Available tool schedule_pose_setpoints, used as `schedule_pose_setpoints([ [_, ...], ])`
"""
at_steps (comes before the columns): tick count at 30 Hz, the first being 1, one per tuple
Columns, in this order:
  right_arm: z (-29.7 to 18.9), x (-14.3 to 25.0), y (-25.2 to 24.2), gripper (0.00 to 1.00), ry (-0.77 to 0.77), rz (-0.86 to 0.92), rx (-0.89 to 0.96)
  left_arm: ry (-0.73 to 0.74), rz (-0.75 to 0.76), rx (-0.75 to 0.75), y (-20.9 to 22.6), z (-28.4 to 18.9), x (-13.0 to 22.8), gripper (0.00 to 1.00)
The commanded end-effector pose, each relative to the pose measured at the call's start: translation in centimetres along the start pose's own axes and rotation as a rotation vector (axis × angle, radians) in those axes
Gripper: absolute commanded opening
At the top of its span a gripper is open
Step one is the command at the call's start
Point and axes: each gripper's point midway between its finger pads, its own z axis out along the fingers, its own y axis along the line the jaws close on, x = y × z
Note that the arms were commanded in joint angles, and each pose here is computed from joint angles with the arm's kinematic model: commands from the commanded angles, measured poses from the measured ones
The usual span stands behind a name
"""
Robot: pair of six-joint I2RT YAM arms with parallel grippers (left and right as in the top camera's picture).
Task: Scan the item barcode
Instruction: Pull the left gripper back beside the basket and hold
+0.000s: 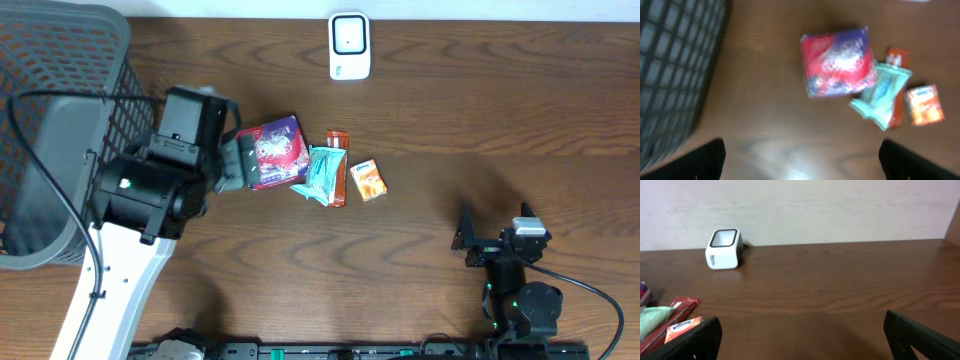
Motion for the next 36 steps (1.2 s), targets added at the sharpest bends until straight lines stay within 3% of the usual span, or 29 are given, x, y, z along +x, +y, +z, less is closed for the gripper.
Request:
schedule_pose_setpoints([
  [1,0.0,0.2,-0.3,0.99,0.004,-0.008,0.013,0.051,0.005,-0.041,1.0,0.2,1.2,0.98],
  [8,0.0,0.2,-0.3,0.99,0.003,-0.008,0.013,0.130,0.021,-0.063,1.5,0.6,3.1,0.98],
  [32,0.0,0.2,-0.3,0.99,0.004,-0.012,0.013,0.132,0.021,-0.065,1.6,0.6,3.2,0.98],
  [36,-0.2,-0.5,2.3,0.99,-0.011,0.169,-0.136,0.132,0.021,-0.065,1.6,0.6,3.2,0.98],
])
